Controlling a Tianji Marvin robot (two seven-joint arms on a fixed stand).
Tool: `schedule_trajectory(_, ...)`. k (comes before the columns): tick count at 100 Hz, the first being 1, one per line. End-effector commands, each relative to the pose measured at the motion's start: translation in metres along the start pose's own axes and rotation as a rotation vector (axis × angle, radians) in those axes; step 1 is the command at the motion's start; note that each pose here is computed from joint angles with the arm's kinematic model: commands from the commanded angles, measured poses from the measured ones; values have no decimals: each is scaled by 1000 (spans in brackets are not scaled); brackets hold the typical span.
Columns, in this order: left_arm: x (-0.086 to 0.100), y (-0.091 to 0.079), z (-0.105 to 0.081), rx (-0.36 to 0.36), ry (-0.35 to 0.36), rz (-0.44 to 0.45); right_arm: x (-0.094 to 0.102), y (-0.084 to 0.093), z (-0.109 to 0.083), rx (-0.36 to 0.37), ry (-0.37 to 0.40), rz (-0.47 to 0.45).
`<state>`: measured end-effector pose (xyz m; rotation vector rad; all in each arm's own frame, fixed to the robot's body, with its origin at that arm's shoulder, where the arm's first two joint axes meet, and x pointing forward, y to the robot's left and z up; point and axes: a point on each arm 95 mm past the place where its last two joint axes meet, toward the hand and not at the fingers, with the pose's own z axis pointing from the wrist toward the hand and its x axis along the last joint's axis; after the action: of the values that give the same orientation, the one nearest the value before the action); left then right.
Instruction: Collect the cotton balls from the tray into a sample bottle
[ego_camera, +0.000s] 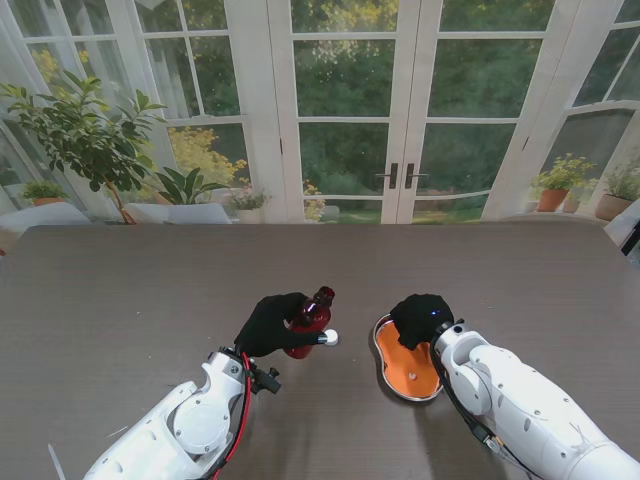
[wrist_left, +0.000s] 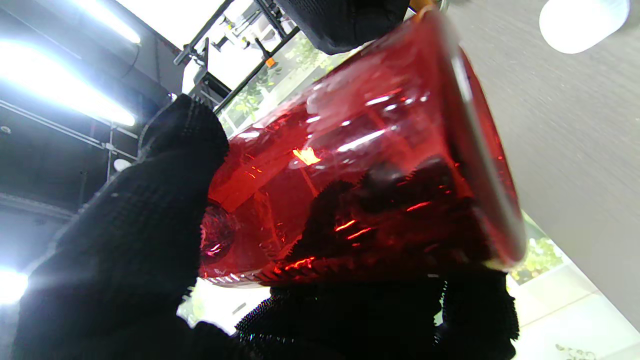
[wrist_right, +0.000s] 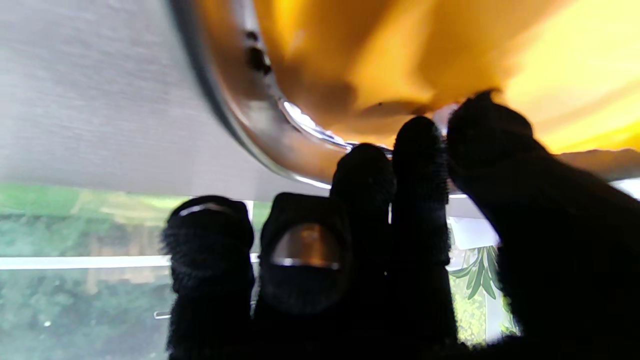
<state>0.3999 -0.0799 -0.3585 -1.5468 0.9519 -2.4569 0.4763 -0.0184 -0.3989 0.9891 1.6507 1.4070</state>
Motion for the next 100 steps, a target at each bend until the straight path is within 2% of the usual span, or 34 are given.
schedule_trajectory(1, 1, 3, 1, -15, 3, -6, 4, -7, -4, 33, 15, -2)
schedule_trajectory(49, 1, 2, 0, -13, 4, -7, 2, -4, -6, 74, 15, 0)
schedule_trajectory(81, 1, 3, 0, -14, 4, -8, 2, 4, -7, 49, -8, 25)
schedule_trajectory(100, 1, 3, 0, -15, 4, -7, 2, 6, -5, 45, -26, 72)
